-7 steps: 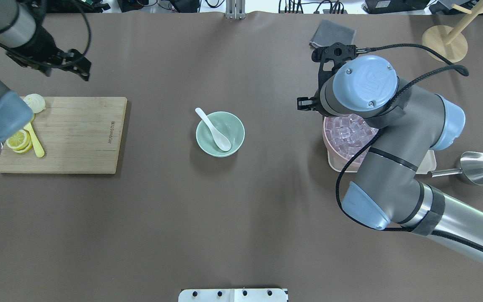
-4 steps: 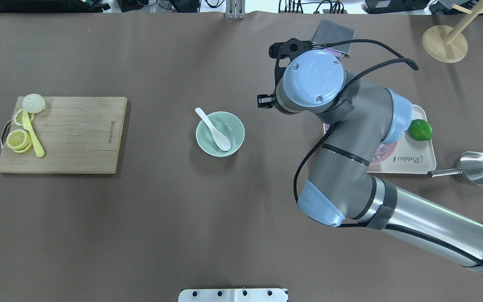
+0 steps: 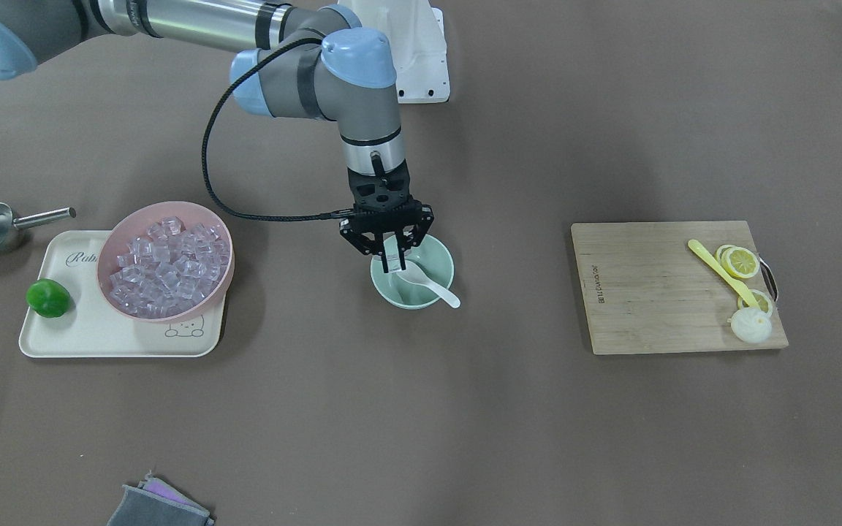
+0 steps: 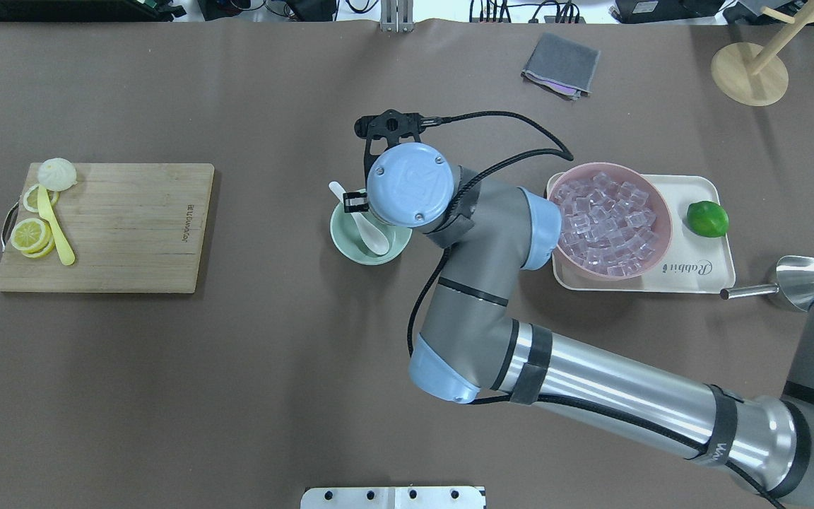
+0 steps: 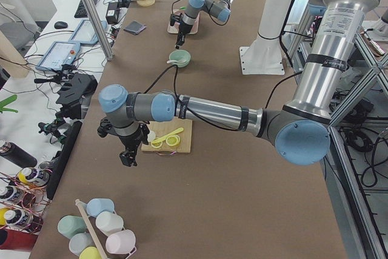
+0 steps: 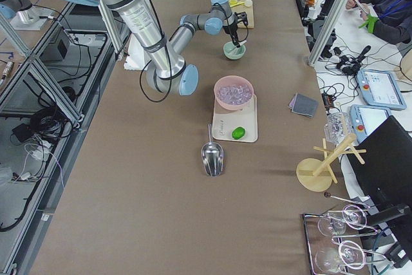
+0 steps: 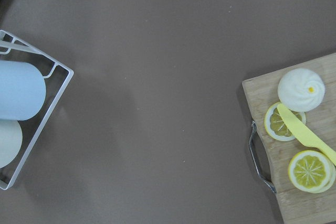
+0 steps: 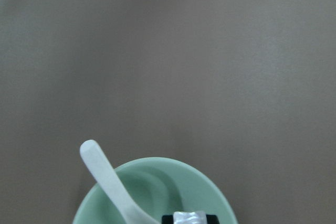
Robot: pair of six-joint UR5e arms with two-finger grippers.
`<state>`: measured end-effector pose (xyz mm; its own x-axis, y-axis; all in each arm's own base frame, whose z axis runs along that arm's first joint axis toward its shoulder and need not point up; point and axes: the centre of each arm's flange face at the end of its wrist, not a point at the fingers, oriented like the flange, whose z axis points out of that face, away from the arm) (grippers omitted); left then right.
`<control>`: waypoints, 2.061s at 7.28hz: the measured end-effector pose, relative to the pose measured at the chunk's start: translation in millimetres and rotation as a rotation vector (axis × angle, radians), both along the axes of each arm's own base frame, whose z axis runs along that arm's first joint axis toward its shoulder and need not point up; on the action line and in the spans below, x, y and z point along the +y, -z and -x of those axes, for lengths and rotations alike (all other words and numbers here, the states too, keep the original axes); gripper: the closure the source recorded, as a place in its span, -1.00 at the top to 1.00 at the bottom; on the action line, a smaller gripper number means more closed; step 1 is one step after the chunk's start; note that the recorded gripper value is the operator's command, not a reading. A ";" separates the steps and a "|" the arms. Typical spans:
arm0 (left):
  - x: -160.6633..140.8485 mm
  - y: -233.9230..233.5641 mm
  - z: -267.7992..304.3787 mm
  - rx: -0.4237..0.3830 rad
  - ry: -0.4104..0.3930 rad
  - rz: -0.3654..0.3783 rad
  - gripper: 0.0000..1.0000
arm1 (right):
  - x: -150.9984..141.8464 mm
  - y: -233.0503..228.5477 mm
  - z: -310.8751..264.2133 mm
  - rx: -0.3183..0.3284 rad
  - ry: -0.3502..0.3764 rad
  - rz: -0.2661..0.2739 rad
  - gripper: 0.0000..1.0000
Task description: Put spoon and ice into bowl
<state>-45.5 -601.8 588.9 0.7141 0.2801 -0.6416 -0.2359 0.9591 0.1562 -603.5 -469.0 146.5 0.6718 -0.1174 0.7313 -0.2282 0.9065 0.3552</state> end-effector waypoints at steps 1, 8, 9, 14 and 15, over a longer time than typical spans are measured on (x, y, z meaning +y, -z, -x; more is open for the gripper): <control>1.0 -6.3 5.5 -0.001 0.007 0.009 0.97 | 7.4 2.3 21.7 0.010 0.005 0.004 0.09; 38.9 -32.6 27.6 0.005 0.047 0.050 0.97 | 42.6 57.0 -5.9 -0.008 -0.147 -0.122 1.00; 45.7 -41.1 37.2 0.005 0.068 0.078 0.97 | 46.9 60.1 -24.9 0.005 -0.166 -0.144 1.00; 68.5 -62.4 82.2 0.002 0.153 0.132 0.97 | 48.8 39.0 -54.3 0.015 -0.183 -0.192 1.00; 68.8 -62.6 83.4 0.002 0.155 0.132 0.97 | 47.8 31.3 -55.5 0.023 -0.185 -0.190 1.00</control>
